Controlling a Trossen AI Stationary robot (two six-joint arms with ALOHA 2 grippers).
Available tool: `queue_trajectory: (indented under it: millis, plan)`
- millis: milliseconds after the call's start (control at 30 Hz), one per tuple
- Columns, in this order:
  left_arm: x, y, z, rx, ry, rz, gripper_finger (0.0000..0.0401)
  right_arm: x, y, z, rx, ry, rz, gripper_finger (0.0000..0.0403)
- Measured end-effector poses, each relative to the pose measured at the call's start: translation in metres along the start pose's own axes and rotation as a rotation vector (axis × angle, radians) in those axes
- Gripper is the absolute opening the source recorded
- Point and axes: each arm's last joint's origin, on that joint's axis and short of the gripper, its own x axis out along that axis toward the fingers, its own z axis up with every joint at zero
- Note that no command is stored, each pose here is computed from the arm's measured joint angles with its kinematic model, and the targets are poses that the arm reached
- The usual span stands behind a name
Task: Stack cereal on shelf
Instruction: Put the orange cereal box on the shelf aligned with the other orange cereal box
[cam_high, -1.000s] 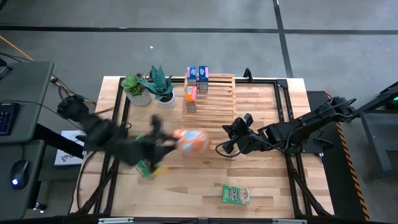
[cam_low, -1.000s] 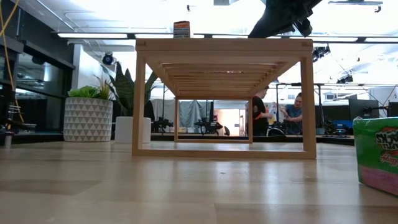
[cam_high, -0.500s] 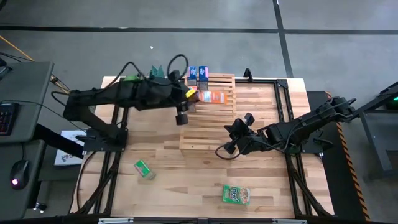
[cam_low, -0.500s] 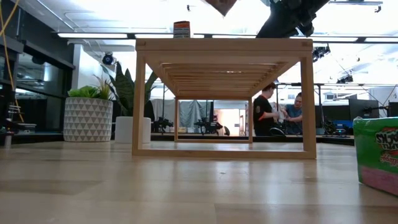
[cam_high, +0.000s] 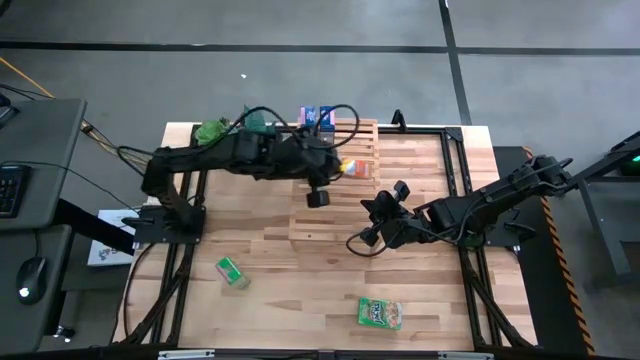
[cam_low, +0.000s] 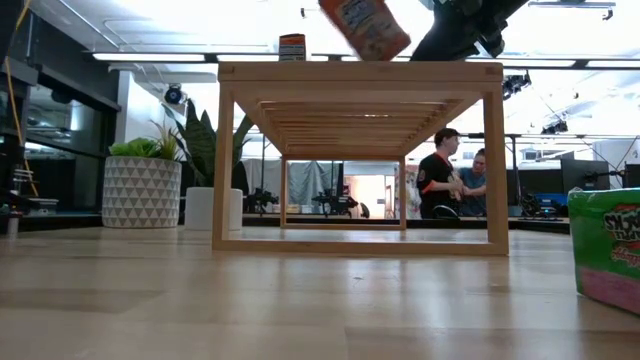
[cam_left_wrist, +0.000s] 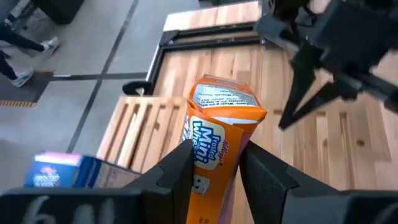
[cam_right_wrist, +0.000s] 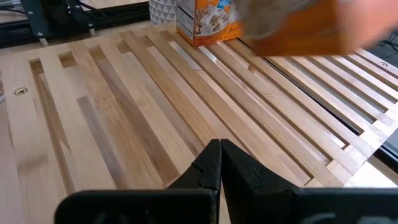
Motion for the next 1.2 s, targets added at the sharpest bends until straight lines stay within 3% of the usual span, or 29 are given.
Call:
queue_trajectory:
  millis: [133, 433, 900, 1200]
  plan:
    - [0.004, 0.007, 0.008, -0.035, 0.047, -0.008, 0.0113, 0.0, 0.0, 0.0, 0.001, 0.004, 0.008, 0.0]
    - [0.034, 0.017, -0.009, -0.116, 0.262, -0.016, 0.0113, 0.0, 0.0, 0.0, 0.01, 0.007, 0.015, 0.0]
    - [0.037, 0.019, -0.01, -0.09, 0.27, -0.046, 0.0115, 0.0, 0.001, 0.0, 0.012, 0.006, 0.016, 0.0]
    - [0.038, 0.02, -0.008, -0.074, 0.242, -0.032, 0.0164, 0.0, 0.001, 0.001, 0.016, 0.003, 0.016, 0.0]
